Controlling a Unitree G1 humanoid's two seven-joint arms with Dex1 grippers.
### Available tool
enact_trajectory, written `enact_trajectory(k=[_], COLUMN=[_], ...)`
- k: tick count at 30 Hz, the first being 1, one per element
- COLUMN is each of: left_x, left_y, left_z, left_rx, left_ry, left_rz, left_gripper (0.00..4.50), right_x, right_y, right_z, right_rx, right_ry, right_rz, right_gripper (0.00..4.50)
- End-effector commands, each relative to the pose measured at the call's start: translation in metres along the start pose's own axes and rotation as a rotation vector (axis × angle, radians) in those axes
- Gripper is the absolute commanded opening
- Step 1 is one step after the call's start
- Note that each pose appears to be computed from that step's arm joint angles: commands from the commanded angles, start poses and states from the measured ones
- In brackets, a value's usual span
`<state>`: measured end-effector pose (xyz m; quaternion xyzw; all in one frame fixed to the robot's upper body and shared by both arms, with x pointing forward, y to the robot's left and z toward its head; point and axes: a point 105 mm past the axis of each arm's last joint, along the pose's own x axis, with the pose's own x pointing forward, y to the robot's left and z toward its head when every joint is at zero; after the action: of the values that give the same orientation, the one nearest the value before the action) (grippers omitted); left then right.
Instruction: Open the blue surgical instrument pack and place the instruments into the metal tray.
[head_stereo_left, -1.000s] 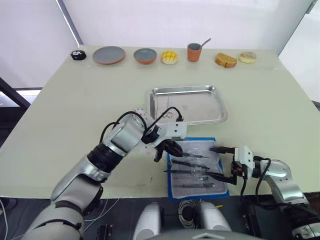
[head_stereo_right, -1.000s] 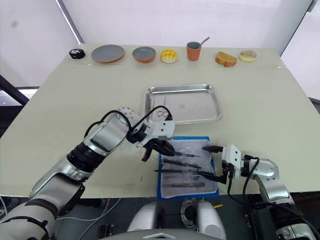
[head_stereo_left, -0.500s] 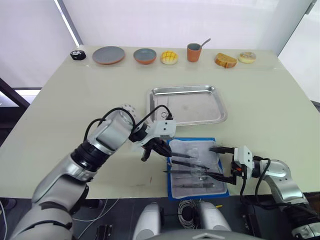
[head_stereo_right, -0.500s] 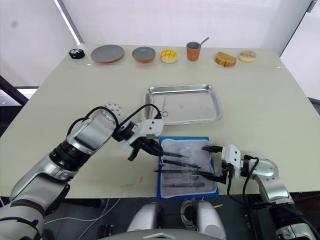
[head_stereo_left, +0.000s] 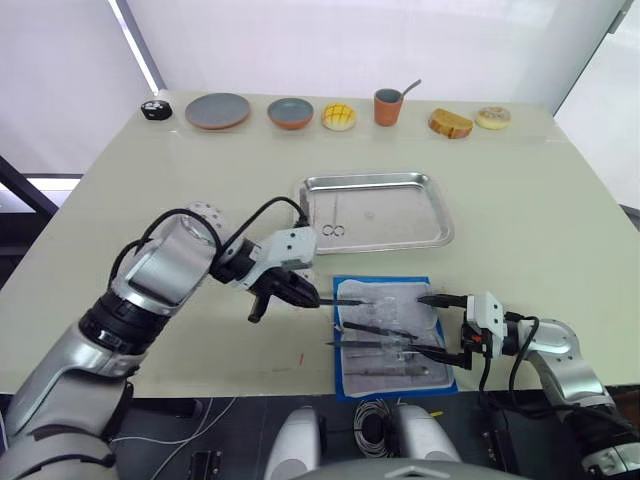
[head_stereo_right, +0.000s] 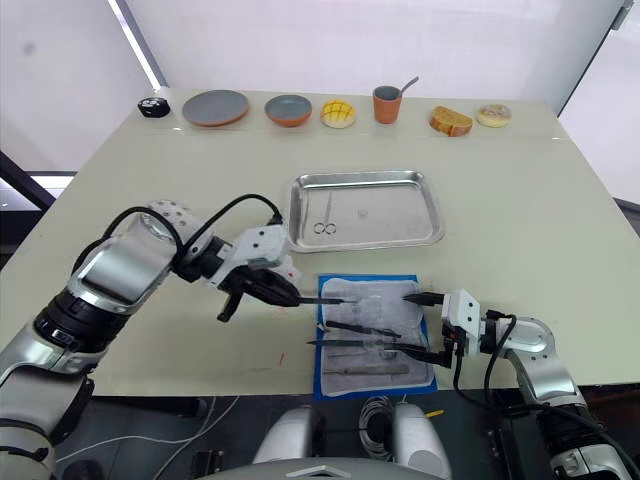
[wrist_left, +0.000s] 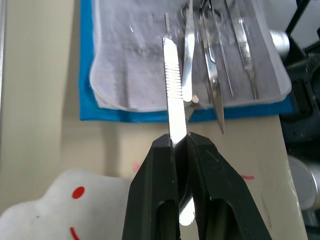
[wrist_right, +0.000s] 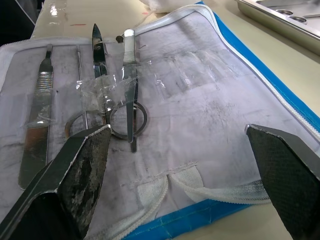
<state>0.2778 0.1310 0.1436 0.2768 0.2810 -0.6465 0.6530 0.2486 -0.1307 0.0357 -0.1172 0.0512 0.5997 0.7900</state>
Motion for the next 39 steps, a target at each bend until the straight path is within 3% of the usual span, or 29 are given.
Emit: enact_trajectory(k=[1,8,13,22,32,35,39], left_x=[-0.008,0.007,0.014,0.021,0.04,0.051,0.061], left_y=[0.014,0.042,0.072,0.1,0.117,0.126,0.131], left_z=[0.018,0.033,0.061,0.089,0.091,0.088,0.093], left_rx=[-0.043,-0.26,-0.487,-0.668,-0.839,-0.845,-0.87], left_ry=[-0.138,-0.289,-0.442,-0.566,-0.534,-0.448,-0.468], left_rz=[0.161,0.399,0.581,0.832,0.932,0.971,0.968], left_gripper=[0.03,0.03,0.03,0.03,0.03,0.03,0.03], right_x=[-0.001,-0.004,-0.004,-0.002,-0.004,-0.006,-0.008], right_y=[0.029,0.026,0.027,0.028,0.029,0.029,0.029], right_z=[-0.055,-0.054,-0.048,-0.047,-0.047,-0.046,-0.045], right_rx=[0.163,0.159,0.151,0.145,0.144,0.144,0.143], right_ry=[0.196,0.201,0.17,0.145,0.143,0.145,0.149], right_rz=[0.07,0.082,0.103,0.127,0.137,0.138,0.137], right_gripper=[4.5,4.5,4.5,4.5,4.5,4.5,4.5])
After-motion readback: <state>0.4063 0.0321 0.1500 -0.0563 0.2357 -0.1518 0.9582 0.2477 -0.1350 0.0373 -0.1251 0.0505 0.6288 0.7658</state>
